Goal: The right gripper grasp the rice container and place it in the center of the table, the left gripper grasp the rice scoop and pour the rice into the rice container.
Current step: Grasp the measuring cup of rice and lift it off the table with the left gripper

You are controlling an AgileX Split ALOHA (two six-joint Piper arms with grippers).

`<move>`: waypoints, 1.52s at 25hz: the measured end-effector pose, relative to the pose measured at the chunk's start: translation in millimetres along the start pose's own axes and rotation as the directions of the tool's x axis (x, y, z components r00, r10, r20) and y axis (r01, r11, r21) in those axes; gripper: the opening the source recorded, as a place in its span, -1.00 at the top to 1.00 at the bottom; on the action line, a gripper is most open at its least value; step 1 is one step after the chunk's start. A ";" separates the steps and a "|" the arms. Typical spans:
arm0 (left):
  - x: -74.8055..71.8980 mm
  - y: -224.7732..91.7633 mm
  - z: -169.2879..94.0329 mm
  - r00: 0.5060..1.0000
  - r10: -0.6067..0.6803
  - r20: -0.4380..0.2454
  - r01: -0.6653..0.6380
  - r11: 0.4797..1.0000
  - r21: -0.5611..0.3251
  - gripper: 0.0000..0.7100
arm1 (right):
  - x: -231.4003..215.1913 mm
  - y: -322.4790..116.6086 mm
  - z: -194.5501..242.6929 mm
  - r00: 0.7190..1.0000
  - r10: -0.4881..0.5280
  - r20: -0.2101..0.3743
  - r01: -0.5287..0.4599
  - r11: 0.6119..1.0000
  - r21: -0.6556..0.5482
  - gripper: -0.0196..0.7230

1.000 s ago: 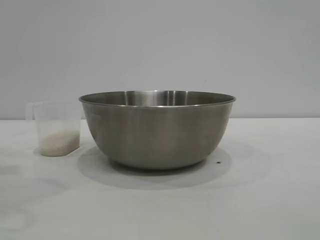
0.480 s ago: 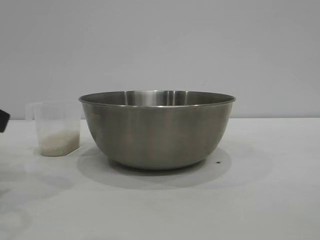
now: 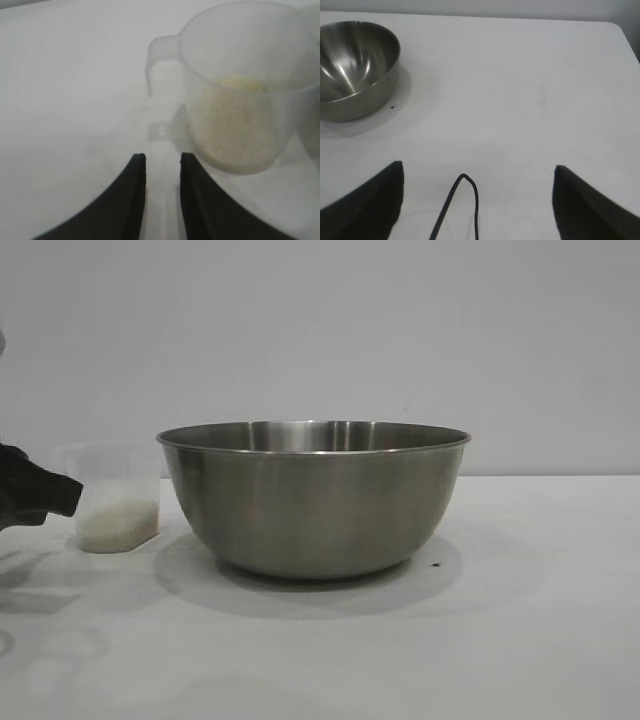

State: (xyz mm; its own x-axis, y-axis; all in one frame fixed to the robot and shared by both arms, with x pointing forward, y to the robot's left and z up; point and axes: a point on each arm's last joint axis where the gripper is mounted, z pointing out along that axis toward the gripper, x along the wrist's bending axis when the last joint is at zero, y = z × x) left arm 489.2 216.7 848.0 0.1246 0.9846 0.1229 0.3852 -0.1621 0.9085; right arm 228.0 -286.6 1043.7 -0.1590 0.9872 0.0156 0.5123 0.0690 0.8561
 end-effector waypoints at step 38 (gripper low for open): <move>24.8 15.5 24.6 0.995 0.101 0.022 -0.099 0.992 -0.077 0.34 | 0.0 0.0 0.0 1.000 0.000 0.000 0.000 1.000 0.000 -0.52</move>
State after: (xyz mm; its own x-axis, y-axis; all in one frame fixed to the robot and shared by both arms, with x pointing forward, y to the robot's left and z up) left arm 520.8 237.0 855.3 0.1826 0.9616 0.2050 0.2990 -0.2530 0.9201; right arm 228.0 -286.6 1043.7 -0.1590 0.9872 0.0156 0.5123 0.0690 0.8561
